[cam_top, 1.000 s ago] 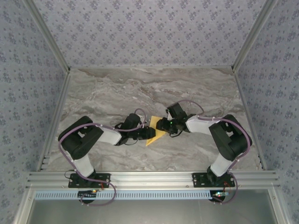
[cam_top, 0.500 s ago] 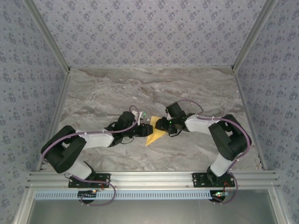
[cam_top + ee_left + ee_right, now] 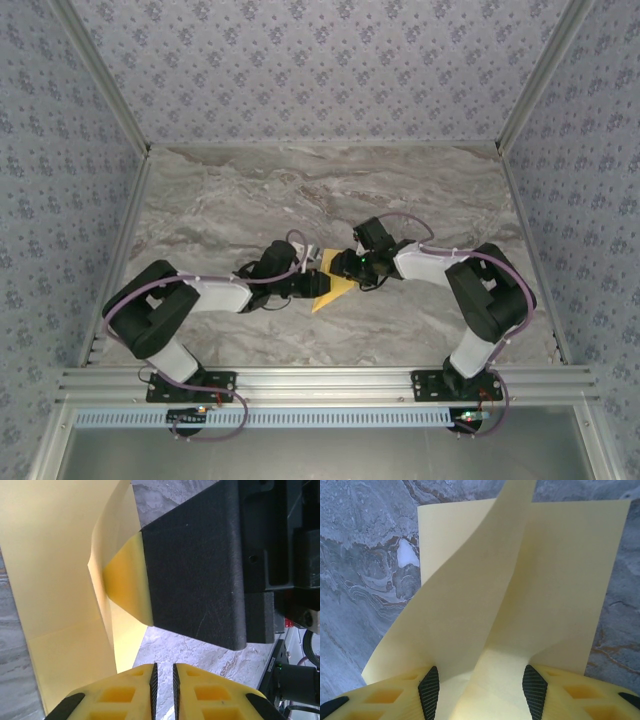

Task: Fold a paper plane with a square sheet of paper (pick it up from the middle)

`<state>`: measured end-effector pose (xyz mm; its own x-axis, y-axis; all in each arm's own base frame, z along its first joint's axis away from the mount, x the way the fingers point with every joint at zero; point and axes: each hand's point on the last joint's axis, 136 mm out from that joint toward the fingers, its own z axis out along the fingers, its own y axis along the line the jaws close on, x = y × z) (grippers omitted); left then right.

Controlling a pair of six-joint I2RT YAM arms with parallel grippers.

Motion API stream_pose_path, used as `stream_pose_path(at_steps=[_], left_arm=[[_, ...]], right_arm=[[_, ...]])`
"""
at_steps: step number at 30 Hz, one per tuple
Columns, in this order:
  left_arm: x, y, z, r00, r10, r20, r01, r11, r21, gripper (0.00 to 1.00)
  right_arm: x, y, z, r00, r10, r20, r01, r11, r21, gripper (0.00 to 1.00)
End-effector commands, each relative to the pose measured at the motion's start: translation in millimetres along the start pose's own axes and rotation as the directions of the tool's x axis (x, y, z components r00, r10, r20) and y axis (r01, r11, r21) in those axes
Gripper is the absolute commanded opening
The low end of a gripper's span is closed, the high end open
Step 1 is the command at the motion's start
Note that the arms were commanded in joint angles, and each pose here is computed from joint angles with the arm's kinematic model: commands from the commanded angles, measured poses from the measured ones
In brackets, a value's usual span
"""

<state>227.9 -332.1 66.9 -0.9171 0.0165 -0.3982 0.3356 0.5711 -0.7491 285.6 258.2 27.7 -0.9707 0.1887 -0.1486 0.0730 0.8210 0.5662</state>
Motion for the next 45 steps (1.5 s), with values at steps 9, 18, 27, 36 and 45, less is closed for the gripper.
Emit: stream_pose_path(at_steps=[9, 18, 27, 36, 45], left_arm=[[-7.6, 7.7, 9.7, 1.000, 0.018, -0.011, -0.018, 0.998, -0.066, 0.19], [-9.0, 20.8, 11.9, 1.000, 0.008, -0.019, -0.010, 0.989, -0.144, 0.16], [-5.8, 31.2, 13.9, 1.000, -0.003, -0.029, -0.002, 0.983, -0.186, 0.14], [-8.8, 34.0, 15.9, 1.000, 0.006, -0.029, -0.012, 0.978, -0.207, 0.13], [-8.4, 39.1, 15.2, 1.000, 0.006, -0.029, -0.013, 0.973, -0.232, 0.12]], right_arm=[[23.1, -57.2, 7.5, 0.994, 0.091, -0.054, -0.076, 0.970, 0.230, 0.53], [27.0, -64.6, 9.2, 0.992, 0.102, -0.070, -0.080, 0.960, 0.267, 0.50], [30.6, -74.4, 13.2, 0.990, 0.112, -0.085, -0.080, 0.947, 0.310, 0.48], [33.7, -83.8, 16.0, 0.988, 0.124, -0.095, -0.083, 0.930, 0.358, 0.46], [37.6, -93.7, 17.8, 0.985, 0.134, -0.109, -0.078, 0.907, 0.413, 0.41]])
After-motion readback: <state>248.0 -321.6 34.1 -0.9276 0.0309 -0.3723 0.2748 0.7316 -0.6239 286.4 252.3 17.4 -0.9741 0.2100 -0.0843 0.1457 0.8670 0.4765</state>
